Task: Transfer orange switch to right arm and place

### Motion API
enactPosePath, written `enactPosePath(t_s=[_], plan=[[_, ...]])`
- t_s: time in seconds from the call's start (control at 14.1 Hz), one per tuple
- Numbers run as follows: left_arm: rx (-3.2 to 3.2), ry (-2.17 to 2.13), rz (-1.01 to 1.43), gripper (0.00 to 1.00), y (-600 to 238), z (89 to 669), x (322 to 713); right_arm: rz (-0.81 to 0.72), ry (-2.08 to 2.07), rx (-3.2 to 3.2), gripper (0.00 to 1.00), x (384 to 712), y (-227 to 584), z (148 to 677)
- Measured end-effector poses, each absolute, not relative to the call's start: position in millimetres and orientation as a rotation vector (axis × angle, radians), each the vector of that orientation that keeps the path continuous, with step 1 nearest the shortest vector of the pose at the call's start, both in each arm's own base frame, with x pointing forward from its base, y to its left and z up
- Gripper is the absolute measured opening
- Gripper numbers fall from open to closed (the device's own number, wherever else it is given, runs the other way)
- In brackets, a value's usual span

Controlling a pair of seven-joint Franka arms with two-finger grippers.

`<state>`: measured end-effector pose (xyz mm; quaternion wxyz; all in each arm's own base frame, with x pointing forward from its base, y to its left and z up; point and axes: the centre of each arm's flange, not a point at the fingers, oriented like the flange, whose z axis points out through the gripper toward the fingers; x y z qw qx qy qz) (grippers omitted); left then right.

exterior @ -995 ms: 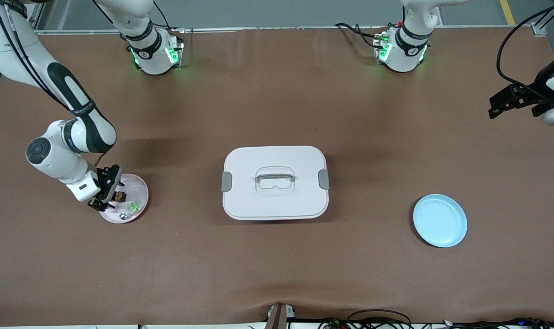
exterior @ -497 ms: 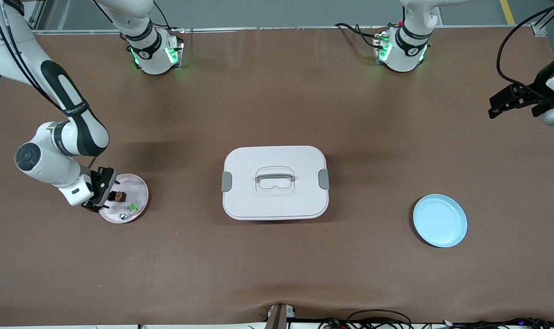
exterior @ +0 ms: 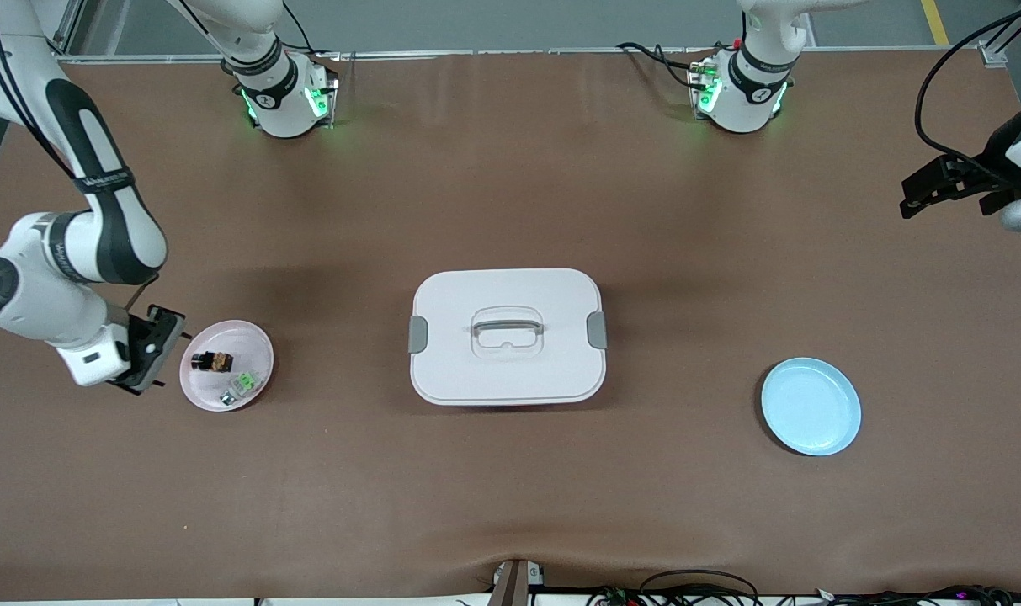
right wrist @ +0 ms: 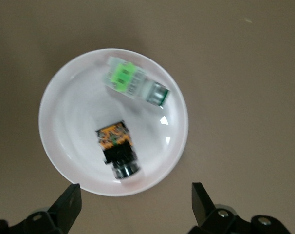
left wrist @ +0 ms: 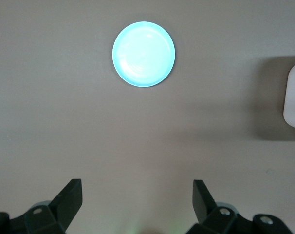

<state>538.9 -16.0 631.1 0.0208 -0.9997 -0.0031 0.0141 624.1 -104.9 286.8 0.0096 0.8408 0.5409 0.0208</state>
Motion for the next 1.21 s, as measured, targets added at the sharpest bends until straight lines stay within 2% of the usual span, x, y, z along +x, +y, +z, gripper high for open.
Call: enactPosePath(t_s=[0.21, 0.64, 0.85, 0.99, 1.21], plan=[[-3.100, -0.010, 0.044, 1.00, -16, 631, 539, 0.135, 1.366, 2.819, 1.00, 621, -136, 331], [-3.100, -0.010, 0.044, 1.00, -16, 631, 539, -0.034, 0.804, 3.078, 1.00, 628, -115, 443], [-3.100, -0.010, 0.044, 1.00, -16, 631, 539, -0.017, 0.692, 3.092, 1.00, 637, -99, 499], [-3.100, -0.010, 0.044, 1.00, -16, 631, 539, 0.004, 0.669, 3.068, 1.00, 642, -80, 518], [-3.100, -0.010, 0.044, 1.00, -16, 631, 539, -0.003, 0.379, 3.086, 1.00, 644, -68, 528]])
